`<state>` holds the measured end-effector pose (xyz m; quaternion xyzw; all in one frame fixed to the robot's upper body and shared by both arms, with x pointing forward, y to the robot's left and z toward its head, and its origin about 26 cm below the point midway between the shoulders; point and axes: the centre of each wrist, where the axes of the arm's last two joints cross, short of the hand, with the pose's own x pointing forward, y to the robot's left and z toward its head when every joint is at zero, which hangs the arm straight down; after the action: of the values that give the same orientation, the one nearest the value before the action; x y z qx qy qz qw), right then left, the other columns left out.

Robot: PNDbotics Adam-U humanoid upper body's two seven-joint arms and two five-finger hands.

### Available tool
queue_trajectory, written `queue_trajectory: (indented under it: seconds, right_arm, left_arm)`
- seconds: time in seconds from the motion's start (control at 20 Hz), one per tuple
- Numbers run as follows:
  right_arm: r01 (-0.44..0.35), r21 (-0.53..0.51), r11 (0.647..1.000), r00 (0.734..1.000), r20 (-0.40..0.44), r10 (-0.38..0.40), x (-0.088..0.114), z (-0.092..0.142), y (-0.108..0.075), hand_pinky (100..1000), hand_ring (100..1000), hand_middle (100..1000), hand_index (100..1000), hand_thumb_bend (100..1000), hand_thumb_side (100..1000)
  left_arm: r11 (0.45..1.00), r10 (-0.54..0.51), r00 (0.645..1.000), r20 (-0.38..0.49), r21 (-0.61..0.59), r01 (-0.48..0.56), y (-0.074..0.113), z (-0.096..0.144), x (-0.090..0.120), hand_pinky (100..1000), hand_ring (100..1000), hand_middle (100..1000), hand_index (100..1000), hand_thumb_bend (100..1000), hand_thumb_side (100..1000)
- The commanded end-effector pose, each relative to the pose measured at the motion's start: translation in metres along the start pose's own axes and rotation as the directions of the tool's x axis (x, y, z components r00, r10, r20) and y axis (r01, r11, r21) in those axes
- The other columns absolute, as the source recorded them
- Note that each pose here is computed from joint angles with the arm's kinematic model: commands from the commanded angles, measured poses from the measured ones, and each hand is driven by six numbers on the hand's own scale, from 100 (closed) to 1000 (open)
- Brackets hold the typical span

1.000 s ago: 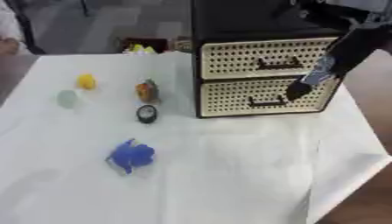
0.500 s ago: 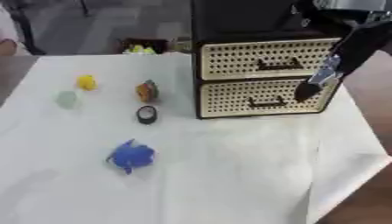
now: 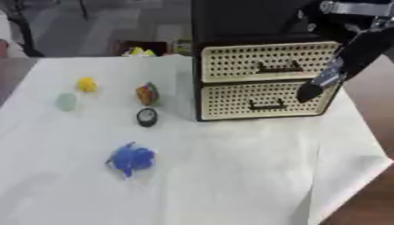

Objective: Pick up objects from table and place into drawer.

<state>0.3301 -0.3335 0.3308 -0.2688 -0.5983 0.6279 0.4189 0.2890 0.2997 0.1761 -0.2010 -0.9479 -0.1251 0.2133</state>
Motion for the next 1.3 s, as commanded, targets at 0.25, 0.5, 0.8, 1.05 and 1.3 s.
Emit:
queue_trajectory:
  seconds: [0.25,0.5,0.8,1.05,1.3]
  right_arm:
    - [0.020,-0.006,1.000,0.996,-0.091,-0.021,0.009,0.012,-0.004,100,100,100,815,1000,541]
    - [0.039,0.019,0.999,0.994,-0.106,-0.037,0.009,0.013,0.001,100,100,100,819,1000,541]
    - [0.057,0.042,0.997,0.988,-0.147,-0.050,0.005,0.008,0.007,100,100,100,839,1000,541]
    - [0.059,0.050,0.997,0.983,-0.174,-0.050,0.000,0.002,0.012,100,100,100,849,1000,541]
    - [0.054,0.057,0.997,0.980,-0.194,-0.042,-0.004,-0.005,0.016,100,100,100,849,1000,541]
  left_arm:
    - [1.000,-0.009,1.000,0.016,-0.029,0.010,0.003,-0.009,0.006,708,759,743,819,100,799]
    - [1.000,-0.007,1.000,0.016,-0.029,0.007,0.003,-0.009,0.006,708,759,743,819,100,800]
    - [1.000,-0.003,1.000,0.014,-0.027,0.003,0.003,-0.008,0.006,708,759,743,819,100,801]
    - [1.000,-0.002,1.000,0.014,-0.029,0.002,0.002,-0.008,0.006,708,759,743,819,100,803]
    - [0.999,-0.002,1.000,0.013,-0.032,0.002,0.001,-0.008,0.005,708,758,743,818,100,804]
